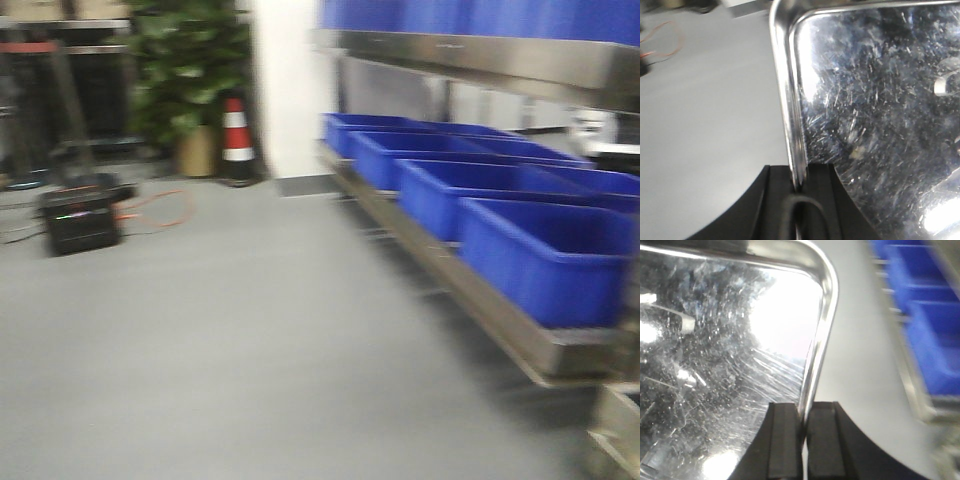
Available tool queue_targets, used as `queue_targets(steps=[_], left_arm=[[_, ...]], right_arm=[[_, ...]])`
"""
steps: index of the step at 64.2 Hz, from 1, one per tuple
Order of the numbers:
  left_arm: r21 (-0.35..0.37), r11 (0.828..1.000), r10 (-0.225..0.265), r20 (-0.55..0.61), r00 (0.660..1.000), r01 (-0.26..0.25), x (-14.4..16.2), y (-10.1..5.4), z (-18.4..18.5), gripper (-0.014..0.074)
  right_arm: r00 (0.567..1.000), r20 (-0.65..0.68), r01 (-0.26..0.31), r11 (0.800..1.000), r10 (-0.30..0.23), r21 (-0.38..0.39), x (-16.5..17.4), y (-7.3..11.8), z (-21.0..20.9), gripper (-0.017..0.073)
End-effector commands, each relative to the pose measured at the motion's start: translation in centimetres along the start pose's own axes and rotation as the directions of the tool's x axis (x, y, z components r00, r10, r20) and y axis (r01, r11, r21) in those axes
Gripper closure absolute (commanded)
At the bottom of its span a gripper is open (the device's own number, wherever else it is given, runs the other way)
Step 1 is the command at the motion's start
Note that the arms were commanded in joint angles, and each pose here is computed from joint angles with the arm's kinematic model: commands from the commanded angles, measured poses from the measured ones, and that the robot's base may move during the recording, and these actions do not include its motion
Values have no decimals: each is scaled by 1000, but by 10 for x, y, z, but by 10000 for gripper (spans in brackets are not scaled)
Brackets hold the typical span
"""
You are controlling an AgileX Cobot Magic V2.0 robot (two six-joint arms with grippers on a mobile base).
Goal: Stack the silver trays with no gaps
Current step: 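Drive the base around to the other rack while holding the tray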
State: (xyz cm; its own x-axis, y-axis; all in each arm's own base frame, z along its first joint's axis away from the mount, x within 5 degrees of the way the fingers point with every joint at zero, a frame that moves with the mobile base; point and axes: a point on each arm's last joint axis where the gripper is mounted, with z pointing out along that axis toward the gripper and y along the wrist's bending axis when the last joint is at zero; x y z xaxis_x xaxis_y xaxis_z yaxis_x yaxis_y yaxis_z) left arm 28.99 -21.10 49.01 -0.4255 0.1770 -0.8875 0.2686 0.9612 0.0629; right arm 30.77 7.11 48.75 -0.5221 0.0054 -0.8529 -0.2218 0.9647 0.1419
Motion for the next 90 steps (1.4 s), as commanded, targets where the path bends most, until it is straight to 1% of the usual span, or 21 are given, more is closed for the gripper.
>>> queue_targets(steps=[1, 90], left_arm=[[2, 1000, 14, 52, 999, -14, -6, 2, -8, 601], [2, 1000, 14, 52, 999, -14, -6, 2, -8, 601]], right_arm=[[998, 60, 34, 999, -34, 4, -6, 1, -8, 628], [997, 62, 34, 999, -34, 4, -7, 1, -8, 628]])
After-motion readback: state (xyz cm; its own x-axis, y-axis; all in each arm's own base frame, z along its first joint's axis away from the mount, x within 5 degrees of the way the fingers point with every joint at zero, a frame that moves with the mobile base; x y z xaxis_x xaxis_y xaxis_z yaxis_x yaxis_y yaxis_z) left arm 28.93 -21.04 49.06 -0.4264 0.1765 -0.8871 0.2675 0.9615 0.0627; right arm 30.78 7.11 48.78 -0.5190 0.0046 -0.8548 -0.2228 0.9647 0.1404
